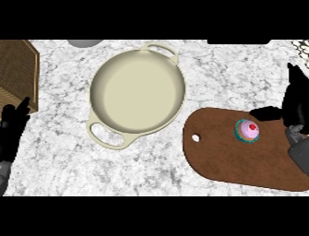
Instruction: Pick the cupcake from the cutting board and place it in the pot
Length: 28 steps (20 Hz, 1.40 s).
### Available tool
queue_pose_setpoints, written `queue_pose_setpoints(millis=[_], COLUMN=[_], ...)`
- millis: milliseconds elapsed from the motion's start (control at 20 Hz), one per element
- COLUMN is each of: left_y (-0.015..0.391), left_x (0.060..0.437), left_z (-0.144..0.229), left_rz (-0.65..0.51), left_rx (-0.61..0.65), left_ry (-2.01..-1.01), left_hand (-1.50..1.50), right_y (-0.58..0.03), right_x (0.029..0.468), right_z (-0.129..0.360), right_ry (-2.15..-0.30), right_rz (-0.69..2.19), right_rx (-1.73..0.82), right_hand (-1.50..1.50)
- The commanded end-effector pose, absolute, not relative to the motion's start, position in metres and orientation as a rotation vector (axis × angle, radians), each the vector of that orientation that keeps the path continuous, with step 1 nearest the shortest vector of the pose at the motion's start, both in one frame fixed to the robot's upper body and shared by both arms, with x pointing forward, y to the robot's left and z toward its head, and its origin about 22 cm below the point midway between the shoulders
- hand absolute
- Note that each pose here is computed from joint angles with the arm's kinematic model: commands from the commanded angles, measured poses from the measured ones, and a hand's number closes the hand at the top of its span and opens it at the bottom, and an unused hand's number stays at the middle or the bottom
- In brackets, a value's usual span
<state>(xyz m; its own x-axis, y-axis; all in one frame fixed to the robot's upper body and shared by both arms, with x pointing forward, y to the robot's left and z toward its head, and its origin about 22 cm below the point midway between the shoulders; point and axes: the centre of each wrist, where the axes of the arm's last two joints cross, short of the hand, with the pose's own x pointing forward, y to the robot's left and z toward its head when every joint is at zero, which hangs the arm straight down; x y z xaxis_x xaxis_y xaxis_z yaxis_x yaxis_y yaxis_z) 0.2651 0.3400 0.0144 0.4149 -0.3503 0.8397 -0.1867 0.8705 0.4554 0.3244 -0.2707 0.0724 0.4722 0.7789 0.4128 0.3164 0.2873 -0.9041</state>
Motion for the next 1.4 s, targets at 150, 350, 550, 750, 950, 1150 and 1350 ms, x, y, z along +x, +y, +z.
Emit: queue_pose_setpoints(millis=[150, 350, 550, 750, 950, 1150, 1350], left_y=[0.342, 0.331, 0.336, 0.340, 0.349, 0.344, 0.321], left_x=[0.267, 0.272, 0.260, 0.256, 0.259, 0.262, 0.265], left_z=[0.023, 0.023, 0.016, 0.015, 0.028, 0.022, 0.015], left_rz=[-0.116, -0.128, -0.113, -0.091, -0.095, -0.078, -0.061], left_rx=[0.539, 0.516, 0.504, 0.532, 0.539, 0.536, 0.528], left_ry=[-1.141, -1.139, -1.140, -1.128, -1.147, -1.128, -1.139], left_hand=[0.00, 0.00, 0.00, 0.00, 0.00, 0.00, 0.00], right_y=[-0.219, -0.176, -0.178, -0.194, -0.196, -0.187, -0.186], right_x=[0.334, 0.340, 0.349, 0.353, 0.356, 0.347, 0.346], right_z=[0.107, 0.142, 0.130, 0.139, 0.129, 0.112, 0.110], right_ry=[-0.664, -0.611, -0.524, -0.485, -0.439, -0.425, -0.433], right_rz=[0.573, 0.600, 0.592, 0.570, 0.569, 0.606, 0.580], right_rx=[-1.240, -1.124, -1.135, -1.120, -1.113, -1.113, -1.120], right_hand=[-1.50, -1.50, -1.50, -1.50, -1.50, -1.50, -1.50])
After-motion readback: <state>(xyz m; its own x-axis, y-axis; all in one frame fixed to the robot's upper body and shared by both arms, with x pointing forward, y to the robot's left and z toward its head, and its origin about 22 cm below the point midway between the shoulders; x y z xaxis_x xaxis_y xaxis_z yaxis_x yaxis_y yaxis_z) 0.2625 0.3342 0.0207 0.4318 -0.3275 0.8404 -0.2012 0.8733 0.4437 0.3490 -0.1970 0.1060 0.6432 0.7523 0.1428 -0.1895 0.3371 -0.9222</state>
